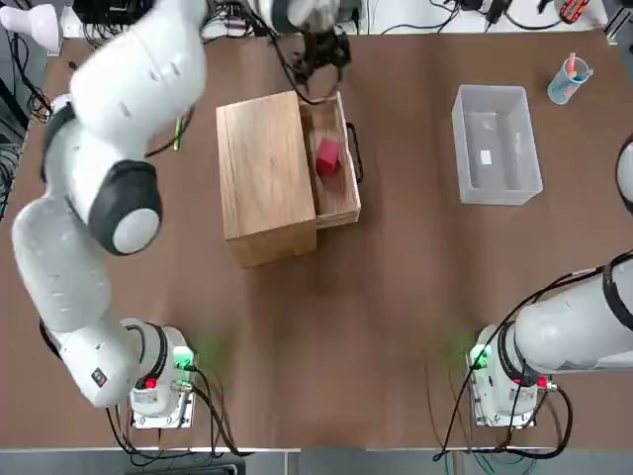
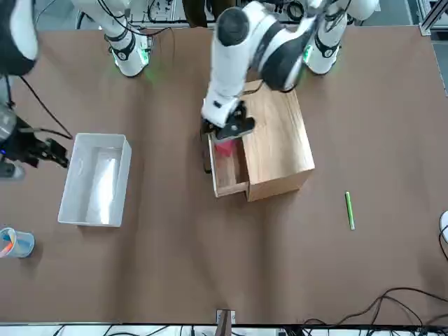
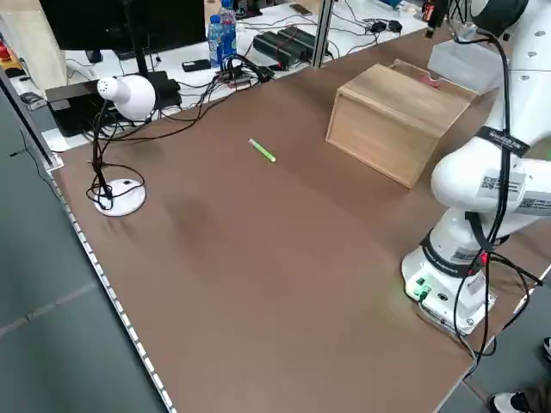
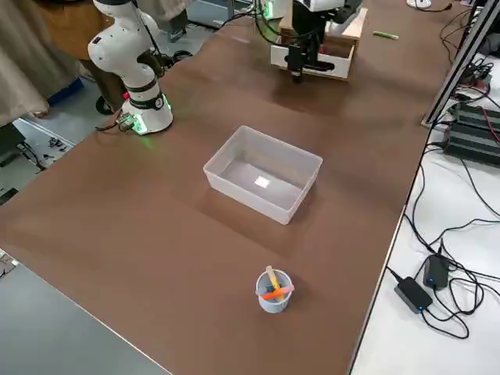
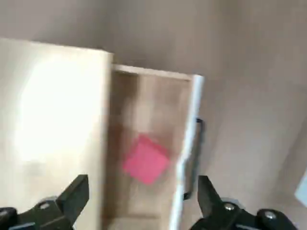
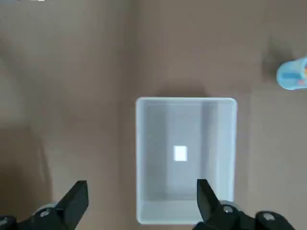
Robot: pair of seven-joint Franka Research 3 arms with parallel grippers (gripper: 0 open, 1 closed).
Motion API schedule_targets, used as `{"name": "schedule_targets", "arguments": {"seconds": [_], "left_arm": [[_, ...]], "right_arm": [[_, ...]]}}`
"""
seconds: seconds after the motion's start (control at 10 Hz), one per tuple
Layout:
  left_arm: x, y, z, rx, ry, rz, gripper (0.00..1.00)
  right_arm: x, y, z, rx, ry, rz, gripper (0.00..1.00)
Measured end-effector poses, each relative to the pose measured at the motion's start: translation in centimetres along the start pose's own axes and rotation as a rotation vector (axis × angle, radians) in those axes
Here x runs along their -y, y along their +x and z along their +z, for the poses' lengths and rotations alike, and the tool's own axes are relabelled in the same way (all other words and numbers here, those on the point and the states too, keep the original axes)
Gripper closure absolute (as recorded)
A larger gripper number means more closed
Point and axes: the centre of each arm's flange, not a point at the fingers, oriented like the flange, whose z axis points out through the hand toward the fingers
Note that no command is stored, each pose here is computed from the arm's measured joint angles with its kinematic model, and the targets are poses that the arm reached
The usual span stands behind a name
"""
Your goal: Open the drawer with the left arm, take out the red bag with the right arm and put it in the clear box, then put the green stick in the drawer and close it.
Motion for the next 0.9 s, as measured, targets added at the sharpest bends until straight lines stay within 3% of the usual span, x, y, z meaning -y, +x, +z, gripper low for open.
{"name": "schedule_targets", "arguments": {"seconds": [0.2,0.4,0.9], "left_arm": [[7.3,5.2,-5.0,0.017,0.032,0.039,0.00],[14.0,10.1,-7.8,0.006,0.020,0.066,0.00],[29.6,16.3,-11.9,-0.020,0.010,0.223,0.00]], "right_arm": [[7.0,0.1,2.1,-0.026,0.022,0.212,0.00],[13.0,-0.6,4.9,-0.005,0.030,0.474,0.00],[27.8,-7.7,10.7,0.088,-0.035,0.973,0.00]]}}
